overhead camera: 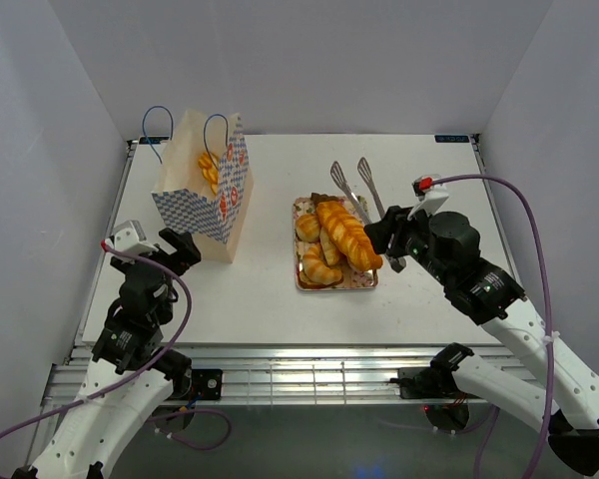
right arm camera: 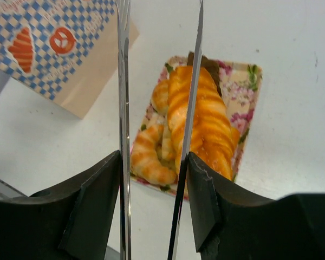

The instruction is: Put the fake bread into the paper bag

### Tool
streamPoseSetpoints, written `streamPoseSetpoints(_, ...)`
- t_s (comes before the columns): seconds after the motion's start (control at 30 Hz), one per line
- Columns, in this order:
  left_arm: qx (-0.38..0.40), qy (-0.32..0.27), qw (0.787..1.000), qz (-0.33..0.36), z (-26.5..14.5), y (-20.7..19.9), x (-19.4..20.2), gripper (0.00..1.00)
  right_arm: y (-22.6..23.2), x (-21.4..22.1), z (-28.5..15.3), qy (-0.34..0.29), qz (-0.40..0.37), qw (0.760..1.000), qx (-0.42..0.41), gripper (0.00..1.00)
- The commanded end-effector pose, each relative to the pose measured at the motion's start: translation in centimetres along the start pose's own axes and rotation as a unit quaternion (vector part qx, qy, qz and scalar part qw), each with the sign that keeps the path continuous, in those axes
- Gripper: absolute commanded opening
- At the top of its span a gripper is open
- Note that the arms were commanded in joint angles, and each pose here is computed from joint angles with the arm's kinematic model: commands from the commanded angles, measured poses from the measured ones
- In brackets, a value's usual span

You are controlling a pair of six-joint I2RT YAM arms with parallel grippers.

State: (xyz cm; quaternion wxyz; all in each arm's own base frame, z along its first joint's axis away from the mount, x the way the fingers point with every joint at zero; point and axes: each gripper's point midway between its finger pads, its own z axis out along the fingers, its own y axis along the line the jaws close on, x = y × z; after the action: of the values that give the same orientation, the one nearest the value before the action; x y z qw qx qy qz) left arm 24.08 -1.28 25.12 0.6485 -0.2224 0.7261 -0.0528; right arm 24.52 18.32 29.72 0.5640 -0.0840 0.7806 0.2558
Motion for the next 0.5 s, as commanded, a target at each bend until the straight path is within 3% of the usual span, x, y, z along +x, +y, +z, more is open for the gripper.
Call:
streamPoseSetpoints(0.0,0.01,0.004,1.0,0.006,0.1,-0.4,0.1,0.98,-1.8,2.7,-1.1,0.047,-0.013,0.998,0.034,0.56)
streamPoseSetpoints(0.47,0.02,-0.001,1.0,0.002,-0.2,-0.6,-0.2,0.98,-1.7,6.8,-2.8,0.155,-0.065,0.985,0.033,0.56)
